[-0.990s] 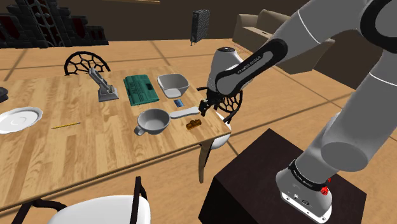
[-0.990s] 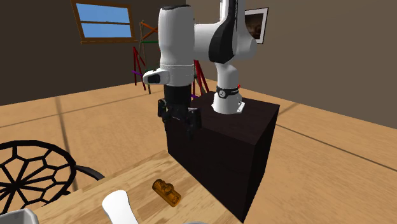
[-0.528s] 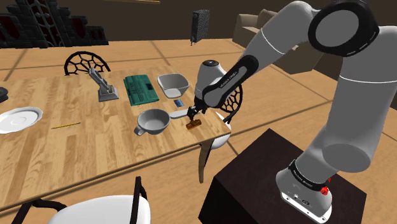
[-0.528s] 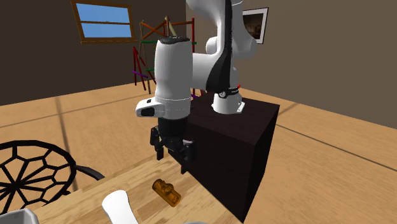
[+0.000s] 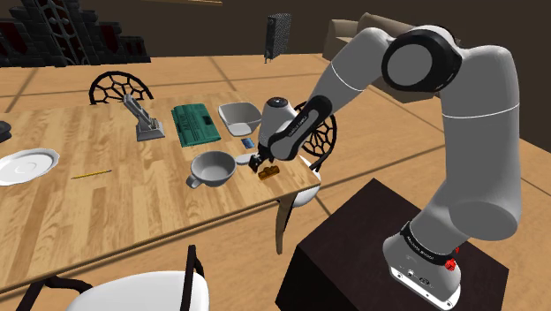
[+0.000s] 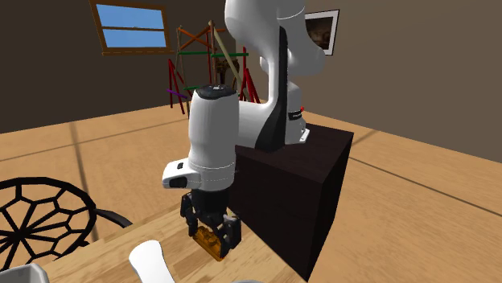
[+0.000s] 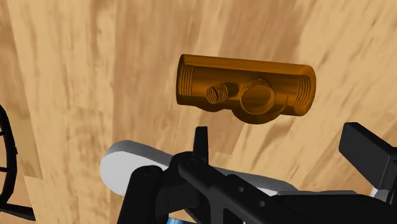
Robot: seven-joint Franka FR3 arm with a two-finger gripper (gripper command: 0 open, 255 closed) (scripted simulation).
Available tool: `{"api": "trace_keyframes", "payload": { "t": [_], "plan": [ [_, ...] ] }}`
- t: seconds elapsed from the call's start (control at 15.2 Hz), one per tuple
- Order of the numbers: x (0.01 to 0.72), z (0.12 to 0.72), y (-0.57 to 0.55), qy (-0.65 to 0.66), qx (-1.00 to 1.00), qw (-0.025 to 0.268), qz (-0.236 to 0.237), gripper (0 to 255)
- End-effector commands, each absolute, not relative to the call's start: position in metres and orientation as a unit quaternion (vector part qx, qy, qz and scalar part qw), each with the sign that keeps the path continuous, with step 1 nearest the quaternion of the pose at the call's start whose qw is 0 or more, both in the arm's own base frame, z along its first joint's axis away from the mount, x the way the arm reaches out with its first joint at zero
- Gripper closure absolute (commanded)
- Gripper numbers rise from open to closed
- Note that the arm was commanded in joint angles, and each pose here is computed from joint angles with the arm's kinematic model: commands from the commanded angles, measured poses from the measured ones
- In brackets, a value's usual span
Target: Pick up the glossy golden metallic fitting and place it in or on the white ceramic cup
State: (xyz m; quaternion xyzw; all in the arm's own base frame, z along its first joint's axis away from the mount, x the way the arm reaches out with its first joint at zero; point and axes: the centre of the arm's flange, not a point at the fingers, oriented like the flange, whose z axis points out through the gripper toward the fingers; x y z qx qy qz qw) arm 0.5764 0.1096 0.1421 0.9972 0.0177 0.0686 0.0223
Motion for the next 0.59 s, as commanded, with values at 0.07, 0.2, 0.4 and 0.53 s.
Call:
{"api": "trace_keyframes", "payload": {
  "t": [0.07, 0.2, 0.4, 0.53],
  "plan": [
    [0.579, 0.125, 0.109, 0.018, 0.997, 0.022, 0.069, 0],
    [0.58, 0.117, 0.109, 0.018, 0.997, 0.022, 0.069, 0],
    [0.58, 0.117, 0.109, 0.018, 0.997, 0.022, 0.069, 0],
    [0.58, 0.117, 0.109, 0.018, 0.997, 0.022, 0.069, 0]
  ]
}}
